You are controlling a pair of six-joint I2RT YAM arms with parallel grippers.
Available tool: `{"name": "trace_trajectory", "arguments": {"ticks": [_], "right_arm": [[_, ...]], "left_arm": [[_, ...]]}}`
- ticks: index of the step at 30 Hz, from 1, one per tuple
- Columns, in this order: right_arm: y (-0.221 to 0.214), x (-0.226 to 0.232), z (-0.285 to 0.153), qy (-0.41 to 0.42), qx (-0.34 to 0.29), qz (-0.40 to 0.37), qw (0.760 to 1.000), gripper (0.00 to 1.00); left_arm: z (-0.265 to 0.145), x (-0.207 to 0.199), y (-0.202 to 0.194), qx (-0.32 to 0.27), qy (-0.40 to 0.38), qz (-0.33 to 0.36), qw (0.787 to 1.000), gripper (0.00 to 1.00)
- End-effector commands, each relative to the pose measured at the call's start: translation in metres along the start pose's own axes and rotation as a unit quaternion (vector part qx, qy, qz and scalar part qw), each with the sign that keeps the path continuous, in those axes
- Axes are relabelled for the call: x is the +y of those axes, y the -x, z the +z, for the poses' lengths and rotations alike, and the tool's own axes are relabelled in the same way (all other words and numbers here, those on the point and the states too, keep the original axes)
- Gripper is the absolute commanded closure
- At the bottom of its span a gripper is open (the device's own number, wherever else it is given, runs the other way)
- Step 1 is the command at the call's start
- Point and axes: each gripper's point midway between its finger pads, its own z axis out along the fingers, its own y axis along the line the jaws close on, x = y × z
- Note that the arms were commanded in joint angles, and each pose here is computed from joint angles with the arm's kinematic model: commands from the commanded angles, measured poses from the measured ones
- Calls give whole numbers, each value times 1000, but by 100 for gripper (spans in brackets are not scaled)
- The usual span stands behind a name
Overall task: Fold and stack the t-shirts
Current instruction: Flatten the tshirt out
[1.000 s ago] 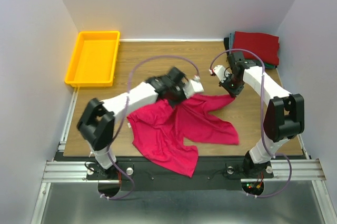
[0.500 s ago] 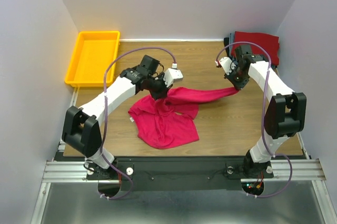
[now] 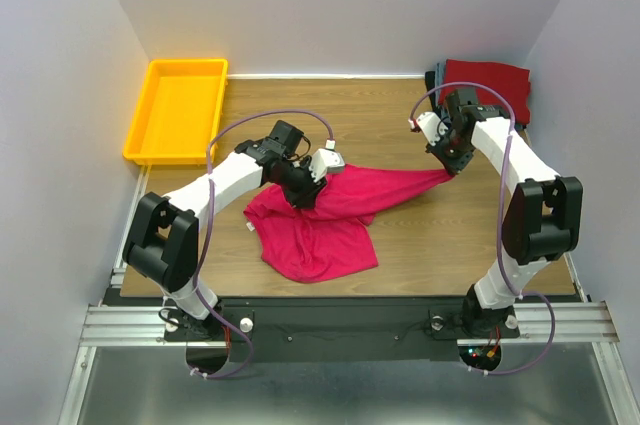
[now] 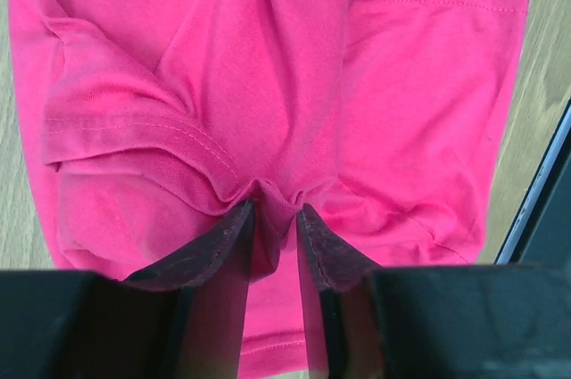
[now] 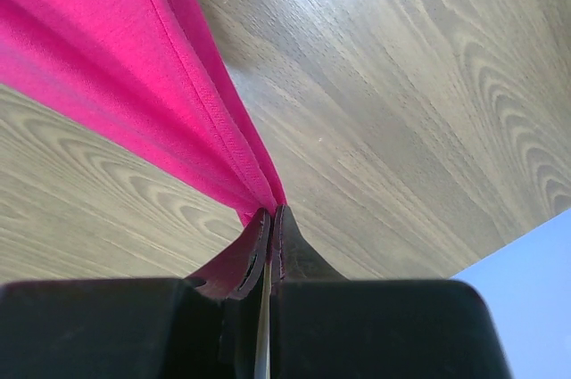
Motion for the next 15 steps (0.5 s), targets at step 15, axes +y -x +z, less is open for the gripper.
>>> {"name": "trace_trajectory", "arguments": {"ticks": [15], "right_arm": [[5, -47, -44, -70, -36, 33, 996, 99]], "left_arm": [[-126, 92, 71, -102, 185, -5, 977, 100]]}}
